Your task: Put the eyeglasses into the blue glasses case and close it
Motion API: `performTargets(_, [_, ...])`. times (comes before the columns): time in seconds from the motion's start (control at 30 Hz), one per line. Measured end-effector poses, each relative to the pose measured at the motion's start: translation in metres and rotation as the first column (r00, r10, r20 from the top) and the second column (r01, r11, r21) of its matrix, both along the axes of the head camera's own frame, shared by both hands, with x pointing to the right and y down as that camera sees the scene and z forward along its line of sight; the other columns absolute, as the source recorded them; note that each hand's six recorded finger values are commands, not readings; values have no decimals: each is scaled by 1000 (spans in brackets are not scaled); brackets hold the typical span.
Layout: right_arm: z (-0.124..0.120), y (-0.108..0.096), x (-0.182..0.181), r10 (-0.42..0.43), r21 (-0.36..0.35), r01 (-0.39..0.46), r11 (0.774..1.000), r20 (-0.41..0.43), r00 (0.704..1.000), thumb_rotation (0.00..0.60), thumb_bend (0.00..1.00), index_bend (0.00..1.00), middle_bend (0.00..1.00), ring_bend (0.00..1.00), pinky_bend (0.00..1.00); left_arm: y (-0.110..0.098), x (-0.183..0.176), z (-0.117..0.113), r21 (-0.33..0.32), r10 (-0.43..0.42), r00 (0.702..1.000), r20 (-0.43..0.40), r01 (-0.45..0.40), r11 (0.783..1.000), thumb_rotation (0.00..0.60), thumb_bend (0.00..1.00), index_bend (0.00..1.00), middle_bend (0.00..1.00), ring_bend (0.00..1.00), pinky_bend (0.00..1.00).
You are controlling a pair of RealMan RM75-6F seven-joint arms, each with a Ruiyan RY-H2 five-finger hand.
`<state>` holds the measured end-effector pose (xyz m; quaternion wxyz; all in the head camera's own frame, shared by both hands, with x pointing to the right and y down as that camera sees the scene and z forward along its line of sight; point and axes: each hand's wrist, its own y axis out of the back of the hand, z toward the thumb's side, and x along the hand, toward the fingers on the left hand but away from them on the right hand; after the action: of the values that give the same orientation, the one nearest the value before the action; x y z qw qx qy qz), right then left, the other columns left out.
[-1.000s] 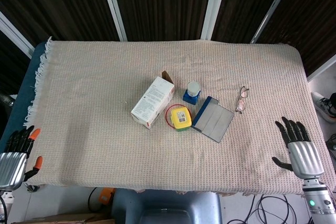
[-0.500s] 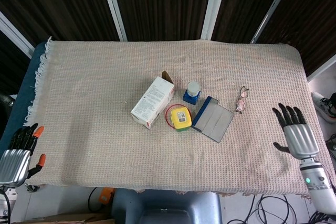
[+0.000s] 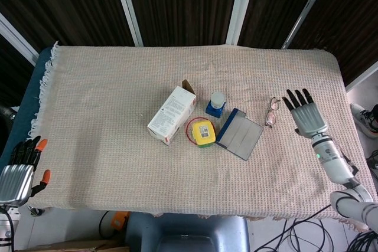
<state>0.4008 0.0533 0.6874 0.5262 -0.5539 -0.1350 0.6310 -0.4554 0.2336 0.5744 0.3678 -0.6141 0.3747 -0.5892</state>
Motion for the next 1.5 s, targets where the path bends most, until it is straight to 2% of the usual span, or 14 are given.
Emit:
performTargets(0.23, [36,-13,-22,-136,-74,130,989,-72,988,600,267,258,0,0,0,-1,2,4,-11,-2,1000,12,2,1000,600,427,0,0,0,30])
performTargets(0.47, [61,-17,-33,-205,-135,185,973,-147,968,600,310,261,0,0,0,-3,1,4,-6,-8,1000,14,8,1000,600,426,0,0,0,30])
performTargets(0.8, [74,-26,-31,-220,-165,184,969,-237,946,600,327,257,0,0,0,-1,4,5,-9,-1,1000,19,1,1000,600,425,0,0,0,31])
performTargets(1.1, [85,-32,-28,-177,-181,127,975,-295,939,600,327,257,0,0,0,-1,3,4,-3,-6,1000,20,6,1000,600,424,0,0,0,30])
performTargets(1.5, [79,-22,0,-154,-196,93,976,-323,934,600,327,296,0,0,0,2,4,1,-1,2,1000,11,-2,1000,600,424,0,0,0,30])
